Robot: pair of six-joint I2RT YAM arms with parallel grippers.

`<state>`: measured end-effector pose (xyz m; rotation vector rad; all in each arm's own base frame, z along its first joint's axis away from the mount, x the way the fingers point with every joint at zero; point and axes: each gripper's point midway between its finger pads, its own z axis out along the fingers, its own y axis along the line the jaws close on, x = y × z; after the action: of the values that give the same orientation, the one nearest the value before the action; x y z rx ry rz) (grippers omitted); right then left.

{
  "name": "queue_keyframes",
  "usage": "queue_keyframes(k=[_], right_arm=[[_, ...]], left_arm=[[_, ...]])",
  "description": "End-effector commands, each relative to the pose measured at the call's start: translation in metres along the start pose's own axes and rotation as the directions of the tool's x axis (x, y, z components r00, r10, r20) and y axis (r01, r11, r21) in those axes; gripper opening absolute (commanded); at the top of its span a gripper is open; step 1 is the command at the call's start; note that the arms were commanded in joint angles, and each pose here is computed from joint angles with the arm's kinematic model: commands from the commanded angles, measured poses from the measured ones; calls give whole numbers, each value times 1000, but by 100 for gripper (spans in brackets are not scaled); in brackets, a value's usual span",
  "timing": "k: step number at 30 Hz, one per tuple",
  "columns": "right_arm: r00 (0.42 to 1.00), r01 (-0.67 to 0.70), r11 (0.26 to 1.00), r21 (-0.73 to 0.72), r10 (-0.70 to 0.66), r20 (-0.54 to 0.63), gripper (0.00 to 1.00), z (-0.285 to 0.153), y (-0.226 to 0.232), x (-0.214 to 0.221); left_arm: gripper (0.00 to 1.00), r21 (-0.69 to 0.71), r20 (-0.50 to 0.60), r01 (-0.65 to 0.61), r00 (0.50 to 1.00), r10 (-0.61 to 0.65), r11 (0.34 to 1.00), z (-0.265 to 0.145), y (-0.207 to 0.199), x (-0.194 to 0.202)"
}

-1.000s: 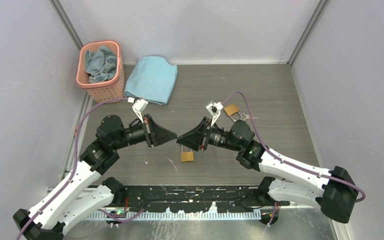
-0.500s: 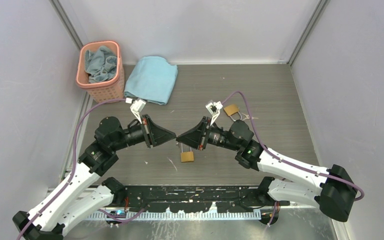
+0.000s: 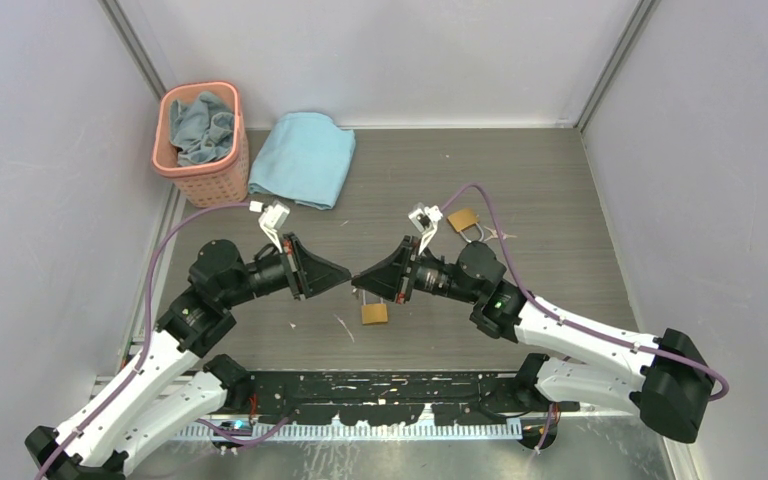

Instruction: Unlock with the key

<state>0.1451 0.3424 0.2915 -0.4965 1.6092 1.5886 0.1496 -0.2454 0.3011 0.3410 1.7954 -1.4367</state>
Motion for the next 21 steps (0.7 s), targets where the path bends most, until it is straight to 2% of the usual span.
queue_keyframes(k=[1,3,6,8,12,13,14,21], right_arm=[[994,74,997,-1,-73,86,1,-4,16,-28],[995,66,997,50,-70,76,1,-9,5,-23],[997,53,991,125,-60,53,1,-19,-10,-13],[998,47,981,190,-56,39,1,-27,-22,-6],[998,41,939,340,-53,26,1,-53,-47,3],[998,45,927,372,-57,22,1,-60,-52,5],[998,51,915,399,-64,19,1,-66,-55,5],[997,78,806,586,-81,-21,1,-100,-84,9]], left_arm=[[20,-44,14,2,1000,-2,999,-3,8,1],[38,-60,12,3,1000,-2,998,-6,11,4],[60,-100,1,0,1000,0,995,-9,18,8],[68,-125,-11,-11,1000,10,992,-11,23,11],[71,-173,-49,-45,998,37,984,-15,35,20],[78,-175,-68,-56,997,44,983,-15,38,24],[80,-184,-84,-61,995,46,981,-15,42,27],[79,-271,-122,-106,990,75,957,-12,71,48]])
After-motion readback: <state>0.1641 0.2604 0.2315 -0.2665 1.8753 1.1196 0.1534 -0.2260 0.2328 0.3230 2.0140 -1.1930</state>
